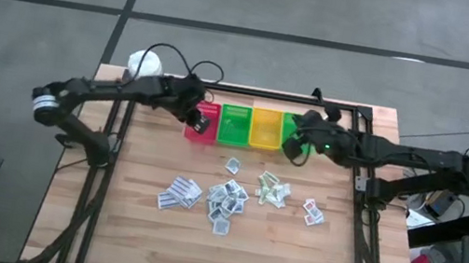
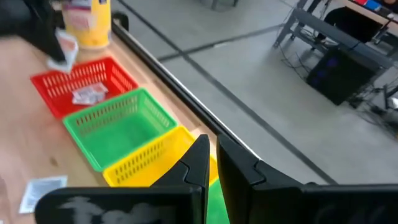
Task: Pick & Place First Aid Supplies
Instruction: Put the ointment pack into the red bin
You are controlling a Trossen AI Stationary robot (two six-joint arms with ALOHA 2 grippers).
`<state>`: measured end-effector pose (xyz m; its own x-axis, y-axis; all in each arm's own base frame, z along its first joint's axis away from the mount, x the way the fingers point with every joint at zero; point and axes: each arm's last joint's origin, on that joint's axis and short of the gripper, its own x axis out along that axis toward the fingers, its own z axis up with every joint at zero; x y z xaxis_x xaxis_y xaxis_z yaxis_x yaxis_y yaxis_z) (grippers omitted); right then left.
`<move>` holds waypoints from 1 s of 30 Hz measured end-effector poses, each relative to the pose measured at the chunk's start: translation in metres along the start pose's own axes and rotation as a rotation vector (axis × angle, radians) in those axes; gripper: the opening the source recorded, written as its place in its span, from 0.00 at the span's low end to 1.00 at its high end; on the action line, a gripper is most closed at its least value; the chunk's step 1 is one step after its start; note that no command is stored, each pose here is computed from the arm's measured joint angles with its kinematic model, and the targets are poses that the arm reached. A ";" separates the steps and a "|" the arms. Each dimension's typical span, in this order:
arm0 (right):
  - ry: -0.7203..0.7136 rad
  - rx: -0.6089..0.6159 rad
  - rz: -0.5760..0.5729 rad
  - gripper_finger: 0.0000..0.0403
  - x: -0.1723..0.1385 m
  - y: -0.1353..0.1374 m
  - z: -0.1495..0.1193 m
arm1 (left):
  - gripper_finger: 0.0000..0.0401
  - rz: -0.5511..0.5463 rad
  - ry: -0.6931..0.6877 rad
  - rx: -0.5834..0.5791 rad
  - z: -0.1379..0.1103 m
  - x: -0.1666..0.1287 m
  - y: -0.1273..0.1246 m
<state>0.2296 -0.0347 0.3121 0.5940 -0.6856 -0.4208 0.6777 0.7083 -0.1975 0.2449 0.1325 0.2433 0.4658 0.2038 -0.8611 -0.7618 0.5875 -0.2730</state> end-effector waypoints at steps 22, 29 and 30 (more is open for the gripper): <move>-0.026 0.014 0.040 0.07 -0.001 0.000 -0.011 | 0.00 0.125 0.149 0.003 0.009 0.069 0.010; -0.026 0.014 0.039 0.07 -0.001 0.000 -0.011 | 0.00 0.126 0.137 0.012 0.011 0.073 0.010; -0.026 0.014 0.039 0.07 -0.001 0.000 -0.011 | 0.00 0.127 0.137 0.014 0.011 0.073 0.010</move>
<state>0.2238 -0.0322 0.3028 0.6310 -0.6619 -0.4046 0.6598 0.7322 -0.1688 0.2759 0.1617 0.1822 0.3000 0.1688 -0.9389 -0.8039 0.5746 -0.1536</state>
